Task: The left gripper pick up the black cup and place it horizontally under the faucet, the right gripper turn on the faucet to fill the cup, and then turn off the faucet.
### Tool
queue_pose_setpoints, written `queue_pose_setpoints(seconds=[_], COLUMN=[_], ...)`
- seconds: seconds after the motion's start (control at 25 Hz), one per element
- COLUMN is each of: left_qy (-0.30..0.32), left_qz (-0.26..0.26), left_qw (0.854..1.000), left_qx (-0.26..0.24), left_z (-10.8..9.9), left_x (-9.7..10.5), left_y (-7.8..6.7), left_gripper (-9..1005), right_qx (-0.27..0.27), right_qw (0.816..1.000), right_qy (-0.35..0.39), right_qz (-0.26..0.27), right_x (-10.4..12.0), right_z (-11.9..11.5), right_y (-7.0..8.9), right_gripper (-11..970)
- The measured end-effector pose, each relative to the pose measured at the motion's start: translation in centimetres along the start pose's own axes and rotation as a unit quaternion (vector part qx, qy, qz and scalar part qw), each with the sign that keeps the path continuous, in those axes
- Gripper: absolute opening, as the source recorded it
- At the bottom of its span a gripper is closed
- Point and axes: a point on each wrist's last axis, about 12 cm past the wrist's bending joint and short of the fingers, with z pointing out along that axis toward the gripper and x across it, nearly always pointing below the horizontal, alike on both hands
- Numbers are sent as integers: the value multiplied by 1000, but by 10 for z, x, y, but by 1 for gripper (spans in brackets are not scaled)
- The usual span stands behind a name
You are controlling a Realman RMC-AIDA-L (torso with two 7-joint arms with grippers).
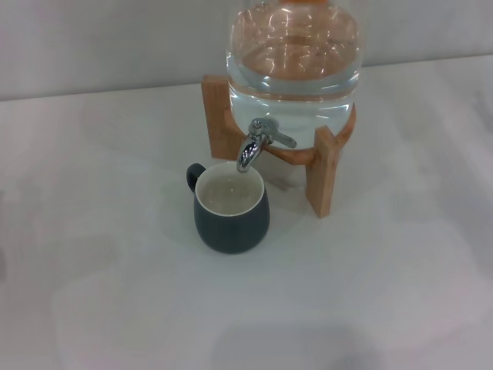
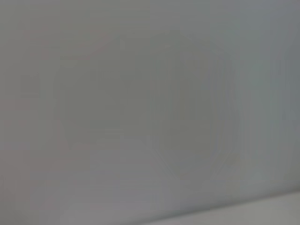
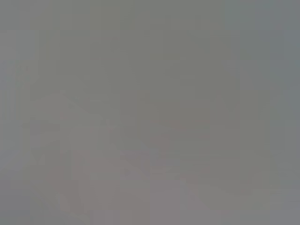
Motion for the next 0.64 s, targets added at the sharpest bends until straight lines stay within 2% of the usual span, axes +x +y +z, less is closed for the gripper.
queue_pose_setpoints(seconds=[0.12,0.32,0.64], left_qy=[-14,-65,-161], left_qz=[-2,-9,-17], left_qw=[1000,997,984], left_qx=[-5,-28,-73], left_z=[0,-4,-19], left_x=[-3,-12,-28], left_y=[1,8,21], left_gripper=[860,860,860], right_qx=[34,54,106], right_qw=[999,998,993], right_qy=[-11,-15,-35], right_qz=[11,9,30], right_x=[-3,-6,-11], right_z=[-1,-3,-10], right_y=[-10,-21,-38], right_gripper=[787,787,786])
